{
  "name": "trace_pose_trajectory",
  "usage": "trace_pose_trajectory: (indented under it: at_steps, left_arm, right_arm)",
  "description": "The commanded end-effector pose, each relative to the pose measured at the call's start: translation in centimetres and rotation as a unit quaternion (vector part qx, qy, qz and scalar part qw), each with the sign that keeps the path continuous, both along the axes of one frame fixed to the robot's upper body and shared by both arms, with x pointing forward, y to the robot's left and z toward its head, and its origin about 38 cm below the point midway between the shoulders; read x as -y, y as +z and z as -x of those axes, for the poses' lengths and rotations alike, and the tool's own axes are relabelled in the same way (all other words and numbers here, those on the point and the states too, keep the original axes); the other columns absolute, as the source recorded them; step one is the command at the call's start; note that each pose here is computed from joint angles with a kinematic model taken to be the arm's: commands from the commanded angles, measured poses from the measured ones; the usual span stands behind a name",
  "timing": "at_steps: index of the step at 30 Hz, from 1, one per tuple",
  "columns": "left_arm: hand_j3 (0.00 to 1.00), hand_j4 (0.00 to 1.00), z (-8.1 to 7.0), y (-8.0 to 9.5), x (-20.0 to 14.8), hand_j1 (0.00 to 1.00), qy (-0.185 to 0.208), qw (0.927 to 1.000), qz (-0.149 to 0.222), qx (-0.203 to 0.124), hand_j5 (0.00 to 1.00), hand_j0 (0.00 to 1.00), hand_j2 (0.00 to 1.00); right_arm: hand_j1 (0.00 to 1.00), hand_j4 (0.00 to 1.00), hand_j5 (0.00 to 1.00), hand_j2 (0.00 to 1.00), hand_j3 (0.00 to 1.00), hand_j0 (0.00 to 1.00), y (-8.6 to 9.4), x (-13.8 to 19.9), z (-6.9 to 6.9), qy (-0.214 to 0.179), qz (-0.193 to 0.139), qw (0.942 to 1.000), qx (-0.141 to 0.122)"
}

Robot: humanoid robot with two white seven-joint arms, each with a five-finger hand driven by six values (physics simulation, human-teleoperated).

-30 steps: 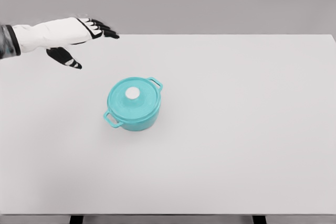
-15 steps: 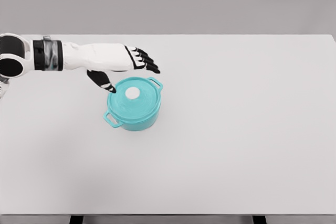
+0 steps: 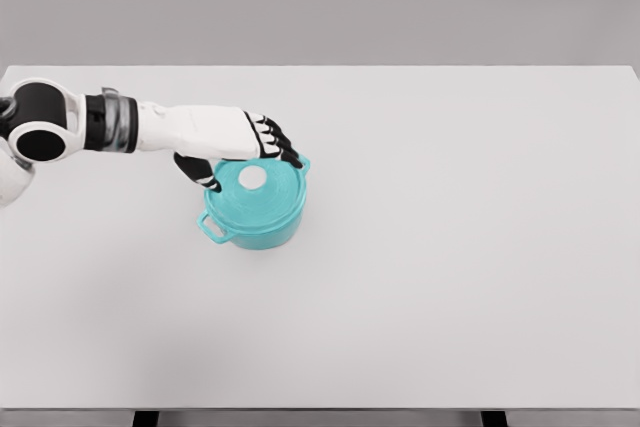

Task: Open the lid of the pot with left arm

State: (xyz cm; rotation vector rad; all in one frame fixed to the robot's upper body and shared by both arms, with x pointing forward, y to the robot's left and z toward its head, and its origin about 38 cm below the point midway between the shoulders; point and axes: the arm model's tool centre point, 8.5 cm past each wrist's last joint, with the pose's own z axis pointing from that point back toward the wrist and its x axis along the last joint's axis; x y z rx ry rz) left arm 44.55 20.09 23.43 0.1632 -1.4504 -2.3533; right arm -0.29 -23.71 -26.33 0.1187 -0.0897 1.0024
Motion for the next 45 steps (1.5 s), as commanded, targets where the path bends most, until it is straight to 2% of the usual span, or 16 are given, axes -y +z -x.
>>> trace_pose_trajectory:
  at_steps: [1,6,10,14,30,35,40,45]
  left_arm:
    - [0.93,0.93,0.0,-0.1,0.2,0.93,-0.001,1.0,0.0,-0.001,0.93,0.93,0.93]
    - [0.92,0.92,0.0,-0.2,0.4,0.92,-0.002,1.0,0.001,-0.002,0.92,0.92,0.92]
    - [0.84,0.84,0.0,-0.4,0.3,0.84,-0.001,1.0,-0.002,-0.002,0.84,0.84,0.84]
    - [0.84,0.84,0.2,-1.0,0.3,0.84,-0.001,1.0,-0.004,-0.007,0.84,0.84,0.84]
    - [0.79,0.79,0.2,-1.4,-0.1,0.79,0.003,0.9999,-0.012,-0.007,0.79,0.79,0.79]
    - [0.57,0.57,0.3,-1.3,-0.3,0.57,0.004,0.9999,-0.014,-0.005,0.57,0.57,0.57]
    - [0.44,0.44,0.3,-1.1,-0.3,0.44,0.003,0.9999,-0.013,-0.003,0.44,0.44,0.44]
    - [0.4,0.4,0.2,-0.8,-0.9,0.4,0.01,0.9999,-0.013,0.0,0.4,0.4,0.4]
  right_arm:
    - [1.0,1.0,1.0,1.0,1.0,1.0,0.0,0.0,0.0,0.0,0.0,1.0,0.0]
    - [1.0,1.0,1.0,1.0,1.0,1.0,0.0,0.0,0.0,0.0,0.0,1.0,0.0]
    - [1.0,1.0,1.0,1.0,1.0,1.0,0.0,0.0,0.0,0.0,0.0,1.0,0.0]
    - [1.0,1.0,1.0,1.0,1.0,1.0,0.0,0.0,0.0,0.0,0.0,1.0,0.0]
    - [1.0,1.0,1.0,1.0,1.0,1.0,0.0,0.0,0.0,0.0,0.0,1.0,0.0]
    - [1.0,1.0,1.0,1.0,1.0,1.0,0.0,0.0,0.0,0.0,0.0,1.0,0.0]
    - [1.0,1.0,1.0,1.0,1.0,1.0,0.0,0.0,0.0,0.0,0.0,1.0,0.0]
    - [1.0,1.0,1.0,1.0,1.0,1.0,0.0,0.0,0.0,0.0,0.0,1.0,0.0]
